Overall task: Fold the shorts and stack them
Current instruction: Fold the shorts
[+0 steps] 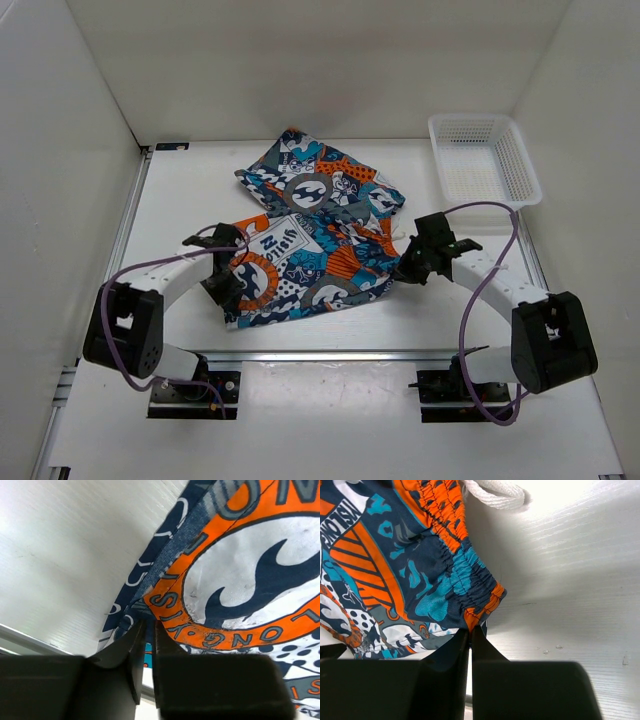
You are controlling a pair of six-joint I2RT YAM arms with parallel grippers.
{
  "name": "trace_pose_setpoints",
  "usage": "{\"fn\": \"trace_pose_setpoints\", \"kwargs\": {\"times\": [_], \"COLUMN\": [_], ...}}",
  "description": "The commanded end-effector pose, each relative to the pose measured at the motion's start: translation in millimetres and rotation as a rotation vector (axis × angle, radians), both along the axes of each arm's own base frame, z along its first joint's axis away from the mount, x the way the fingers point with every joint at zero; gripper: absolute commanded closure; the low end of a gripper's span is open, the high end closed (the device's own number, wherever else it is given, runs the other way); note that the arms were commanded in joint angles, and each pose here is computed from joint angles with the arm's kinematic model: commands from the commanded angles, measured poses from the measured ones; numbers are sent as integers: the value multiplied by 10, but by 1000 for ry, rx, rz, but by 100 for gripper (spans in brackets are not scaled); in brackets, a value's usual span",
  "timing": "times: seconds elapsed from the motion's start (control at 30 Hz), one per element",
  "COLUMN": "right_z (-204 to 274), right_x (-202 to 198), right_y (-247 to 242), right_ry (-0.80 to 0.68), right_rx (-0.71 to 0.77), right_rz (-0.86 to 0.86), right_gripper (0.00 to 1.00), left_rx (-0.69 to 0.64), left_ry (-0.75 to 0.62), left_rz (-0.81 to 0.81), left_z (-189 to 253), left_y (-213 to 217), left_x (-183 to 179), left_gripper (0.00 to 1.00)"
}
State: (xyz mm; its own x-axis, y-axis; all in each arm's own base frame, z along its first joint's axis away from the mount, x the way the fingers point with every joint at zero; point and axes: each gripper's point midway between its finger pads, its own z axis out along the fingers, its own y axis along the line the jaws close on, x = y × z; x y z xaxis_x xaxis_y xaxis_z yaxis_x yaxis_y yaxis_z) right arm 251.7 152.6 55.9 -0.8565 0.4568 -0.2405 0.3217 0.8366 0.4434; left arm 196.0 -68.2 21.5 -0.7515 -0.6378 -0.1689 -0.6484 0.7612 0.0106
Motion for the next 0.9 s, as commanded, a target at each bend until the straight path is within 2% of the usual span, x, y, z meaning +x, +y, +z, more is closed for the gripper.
{"fn": "trace_pose_setpoints", "kwargs": {"times": [0.0,0.2,0.3,0.37,0.43,0.53,0.7,0.77,0.87], "right_z": [67,52,34,53,77,101,118,77,71], "right_x": [-27,-16,-35,-21,-1,6,54,71,121], "right_y": [-31,-46,-76,-87,-111,-111,-94,-90,-72], "right_ry": [-29,-14,-8,-11,-13,-16,-17,-4,2], "right_rx": [-19,-38,-54,-62,-66,-70,-69,-78,-80], "right_rz": [26,30,33,28,27,35,35,44,44], "right_gripper": [100,100,100,100,100,100,100,100,100], "left_rx": [-5,-6,-4,-10,-14,-19,19,30,25], "left_ry": [-20,3,1,5,20,-2,-21,23,27], "left_rz": [-28,-80,-103,-130,-152,-163,-63,-67,-101], "left_z": [63,34,29,9,-37,26,64,-64,-123], "left_y": [-86,-262,-325,-387,-421,-434,-97,-36,-93], "left_x": [200,467,668,816,879,925,944,974,1187], "left_gripper": [75,75,72,49,31,30,30,29,29]}}
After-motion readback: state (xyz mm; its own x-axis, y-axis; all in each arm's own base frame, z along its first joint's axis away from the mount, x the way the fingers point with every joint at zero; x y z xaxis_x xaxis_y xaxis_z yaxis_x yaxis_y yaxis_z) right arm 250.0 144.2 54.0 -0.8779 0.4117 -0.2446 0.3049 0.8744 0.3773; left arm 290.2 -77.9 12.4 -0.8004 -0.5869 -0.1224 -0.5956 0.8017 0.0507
